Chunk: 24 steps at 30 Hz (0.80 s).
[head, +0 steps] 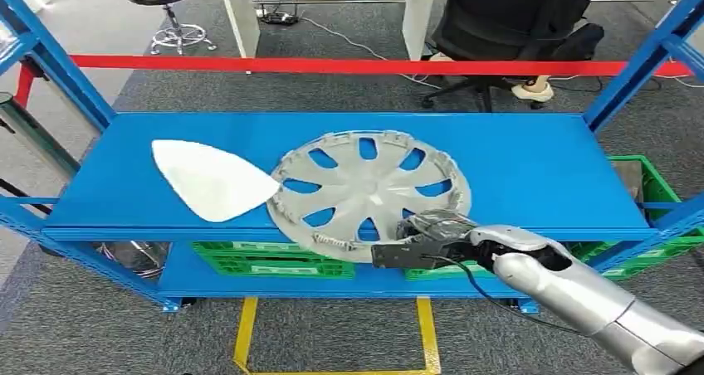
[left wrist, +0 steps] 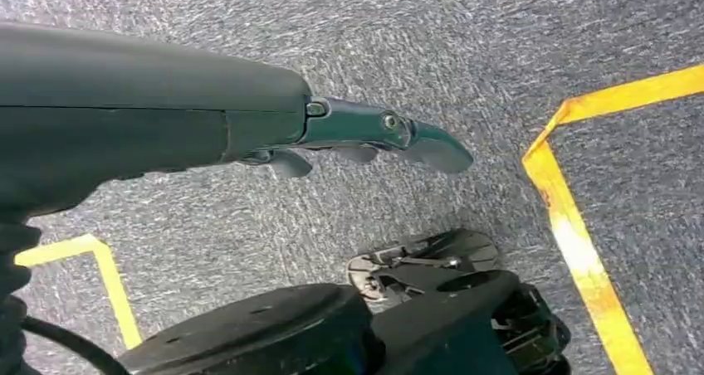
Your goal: Take the parts from the cabinet and place them on the table.
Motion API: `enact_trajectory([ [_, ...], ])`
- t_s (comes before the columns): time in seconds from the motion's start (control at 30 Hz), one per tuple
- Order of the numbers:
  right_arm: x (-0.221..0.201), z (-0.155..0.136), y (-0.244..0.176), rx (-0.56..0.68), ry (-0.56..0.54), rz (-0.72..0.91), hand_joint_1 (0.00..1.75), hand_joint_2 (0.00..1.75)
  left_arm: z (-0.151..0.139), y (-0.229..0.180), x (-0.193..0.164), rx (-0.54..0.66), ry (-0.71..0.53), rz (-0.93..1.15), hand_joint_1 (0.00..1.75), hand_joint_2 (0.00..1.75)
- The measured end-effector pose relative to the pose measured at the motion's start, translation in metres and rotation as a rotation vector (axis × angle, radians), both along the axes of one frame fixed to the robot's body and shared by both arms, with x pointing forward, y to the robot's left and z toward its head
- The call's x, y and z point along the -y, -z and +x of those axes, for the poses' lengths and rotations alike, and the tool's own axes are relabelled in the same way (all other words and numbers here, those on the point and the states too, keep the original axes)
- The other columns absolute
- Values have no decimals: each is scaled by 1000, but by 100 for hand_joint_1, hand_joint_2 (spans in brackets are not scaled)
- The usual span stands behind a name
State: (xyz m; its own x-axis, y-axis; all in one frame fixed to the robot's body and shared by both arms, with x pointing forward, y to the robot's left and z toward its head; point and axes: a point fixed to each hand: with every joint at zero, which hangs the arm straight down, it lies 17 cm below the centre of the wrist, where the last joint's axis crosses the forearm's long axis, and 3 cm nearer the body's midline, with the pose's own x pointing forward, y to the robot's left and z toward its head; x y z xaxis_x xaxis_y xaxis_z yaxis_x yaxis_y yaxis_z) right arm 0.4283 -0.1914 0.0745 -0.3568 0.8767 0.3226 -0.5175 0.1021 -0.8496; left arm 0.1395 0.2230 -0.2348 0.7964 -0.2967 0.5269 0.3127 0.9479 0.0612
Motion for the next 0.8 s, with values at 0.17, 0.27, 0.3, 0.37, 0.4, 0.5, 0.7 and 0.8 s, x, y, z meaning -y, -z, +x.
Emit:
enact_trajectory([
  [0.17,-2,-2,-9,43,-11,3,175,175,0,0,1,1,-6,-7,0,175],
  [0.27,-2,-2,-17,81,-3,9,175,175,-3,0,2,-5,-10,-13,0,175],
  [0.3,-2,-3,-19,90,-3,11,175,175,-4,0,2,-7,-11,-14,0,175],
  [0.37,-2,-4,-21,98,-6,10,175,175,-7,1,2,-12,-11,-14,0,175],
  [0.4,-2,-5,-22,99,-8,9,175,175,-7,1,2,-13,-11,-13,0,175],
  [0.5,-1,-6,-22,102,-11,7,175,175,-8,1,2,-15,-11,-13,0,175],
  [0.7,-2,-8,-23,103,-13,8,175,175,-9,1,1,-17,-11,-12,0,175],
  [0.8,-1,-8,-22,103,-13,6,175,175,-9,2,1,-17,-11,-11,0,175],
])
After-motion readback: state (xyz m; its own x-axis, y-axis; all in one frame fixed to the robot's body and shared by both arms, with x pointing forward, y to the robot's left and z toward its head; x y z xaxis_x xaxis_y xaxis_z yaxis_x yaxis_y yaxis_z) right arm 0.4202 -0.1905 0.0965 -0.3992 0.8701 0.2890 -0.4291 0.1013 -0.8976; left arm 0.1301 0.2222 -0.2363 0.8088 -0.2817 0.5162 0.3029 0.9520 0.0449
